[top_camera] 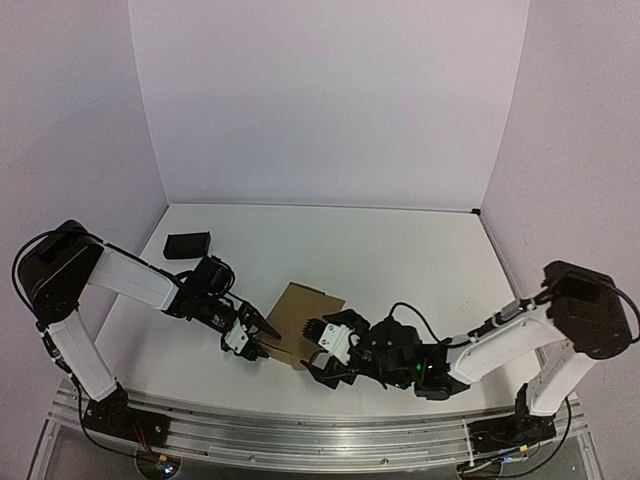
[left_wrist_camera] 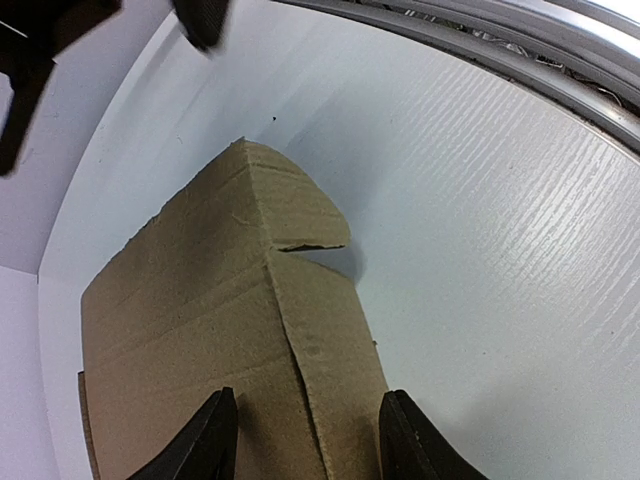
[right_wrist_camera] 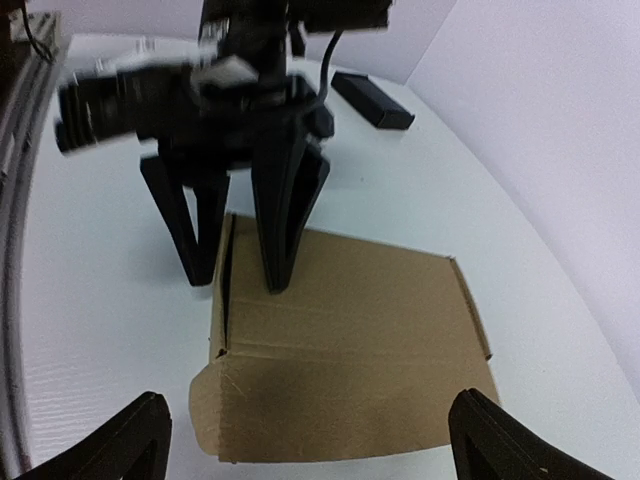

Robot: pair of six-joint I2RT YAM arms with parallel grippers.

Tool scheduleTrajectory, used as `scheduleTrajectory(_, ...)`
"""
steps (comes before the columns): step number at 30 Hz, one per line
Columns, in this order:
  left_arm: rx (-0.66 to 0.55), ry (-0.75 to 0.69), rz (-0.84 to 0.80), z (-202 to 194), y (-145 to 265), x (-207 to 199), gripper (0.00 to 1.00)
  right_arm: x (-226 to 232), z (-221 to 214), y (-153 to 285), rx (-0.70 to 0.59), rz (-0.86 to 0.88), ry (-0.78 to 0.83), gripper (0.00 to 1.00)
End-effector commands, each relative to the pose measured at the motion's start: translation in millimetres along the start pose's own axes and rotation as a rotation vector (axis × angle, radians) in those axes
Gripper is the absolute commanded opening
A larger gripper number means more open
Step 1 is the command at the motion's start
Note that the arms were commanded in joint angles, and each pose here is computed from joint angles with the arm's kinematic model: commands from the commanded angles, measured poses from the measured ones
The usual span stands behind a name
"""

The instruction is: Fold the paper box

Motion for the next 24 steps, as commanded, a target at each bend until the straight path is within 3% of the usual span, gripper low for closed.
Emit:
scheduleTrajectory(1,-0.006,0.025,-0.097,5,2,-21,0.49,-6,21,37,-0.082,0.126,-0.136,0.98)
scheduleTrajectory(4,-0.025,-0.015,-0.137,8,5,-24,0.48,-32,18,51,-0.076,0.045,-0.271,0.98)
scheduleTrajectory(9,-0.033,-0.063,-0.2,8,13,-34,0.48,-92,-1,45,0.103,-0.049,-0.627,0.95)
scheduleTrajectory(16,-0.033,-0.123,-0.229,6,23,-35,0.47,-91,-15,24,0.241,0.079,-0.833,0.93)
scheduleTrajectory(20,-0.036,-0.163,-0.247,1,35,-37,0.46,-95,-22,4,0.297,0.141,-0.977,0.86)
scheduleTrajectory(24,-0.043,-0.212,-0.243,-2,41,-33,0.47,-97,-27,-17,0.328,0.154,-1.019,0.8)
Point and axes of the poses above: each gripper's point midway between its finger pads, its own y axis back along the fingers, its own x axis along the line the jaws close on, z = x × y, the point moved 8 cm from there along y, back along the fingers, and after that the axes turned 4 degrees about -y, right-handed, at the moved point
